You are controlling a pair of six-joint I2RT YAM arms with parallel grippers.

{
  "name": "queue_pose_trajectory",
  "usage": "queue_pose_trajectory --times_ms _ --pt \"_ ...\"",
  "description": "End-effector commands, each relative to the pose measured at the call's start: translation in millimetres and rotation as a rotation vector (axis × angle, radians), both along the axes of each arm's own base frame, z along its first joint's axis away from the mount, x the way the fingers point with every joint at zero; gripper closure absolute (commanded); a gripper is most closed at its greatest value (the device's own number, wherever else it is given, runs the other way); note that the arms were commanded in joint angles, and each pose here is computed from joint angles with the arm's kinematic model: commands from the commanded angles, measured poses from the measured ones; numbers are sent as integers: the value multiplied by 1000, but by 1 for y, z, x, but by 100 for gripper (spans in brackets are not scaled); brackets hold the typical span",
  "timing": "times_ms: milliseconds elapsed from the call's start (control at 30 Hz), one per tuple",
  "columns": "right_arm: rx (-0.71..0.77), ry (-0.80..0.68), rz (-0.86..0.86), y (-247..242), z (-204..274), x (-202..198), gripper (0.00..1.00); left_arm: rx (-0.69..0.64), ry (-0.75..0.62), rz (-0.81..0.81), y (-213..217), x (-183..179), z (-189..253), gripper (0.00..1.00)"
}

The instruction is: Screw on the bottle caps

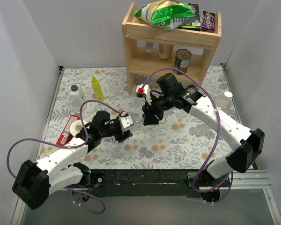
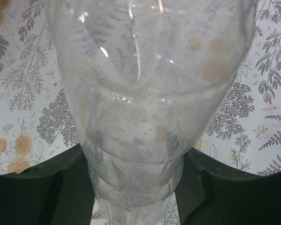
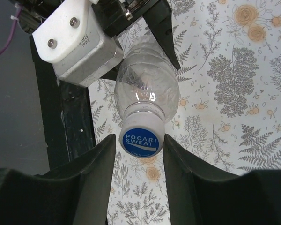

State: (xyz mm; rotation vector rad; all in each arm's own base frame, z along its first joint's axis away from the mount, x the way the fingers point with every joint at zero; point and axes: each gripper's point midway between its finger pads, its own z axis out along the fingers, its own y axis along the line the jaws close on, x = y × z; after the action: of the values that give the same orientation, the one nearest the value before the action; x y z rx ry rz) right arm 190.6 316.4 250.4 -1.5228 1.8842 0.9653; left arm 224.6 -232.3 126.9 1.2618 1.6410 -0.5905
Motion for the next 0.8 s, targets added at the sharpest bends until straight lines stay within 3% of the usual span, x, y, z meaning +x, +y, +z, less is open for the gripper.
queue_pose_trajectory --times_ms 0,233,400,533,767 --pt "3 4 32 1 10 -7 46 -48 -7 -38 -4 -10 4 100" --pt "-84 -96 117 -27 6 -13 34 -44 64 -72 -5 -23 -2 100" --pt "-23 -398 207 -38 36 -1 35 -17 115 -257 -8 -55 -7 100" --pt "94 -649 411 -28 60 -13 34 -7 133 -317 -14 -57 0 100" --pt "103 -728 681 -21 44 -51 33 17 129 -346 -17 -52 1 100"
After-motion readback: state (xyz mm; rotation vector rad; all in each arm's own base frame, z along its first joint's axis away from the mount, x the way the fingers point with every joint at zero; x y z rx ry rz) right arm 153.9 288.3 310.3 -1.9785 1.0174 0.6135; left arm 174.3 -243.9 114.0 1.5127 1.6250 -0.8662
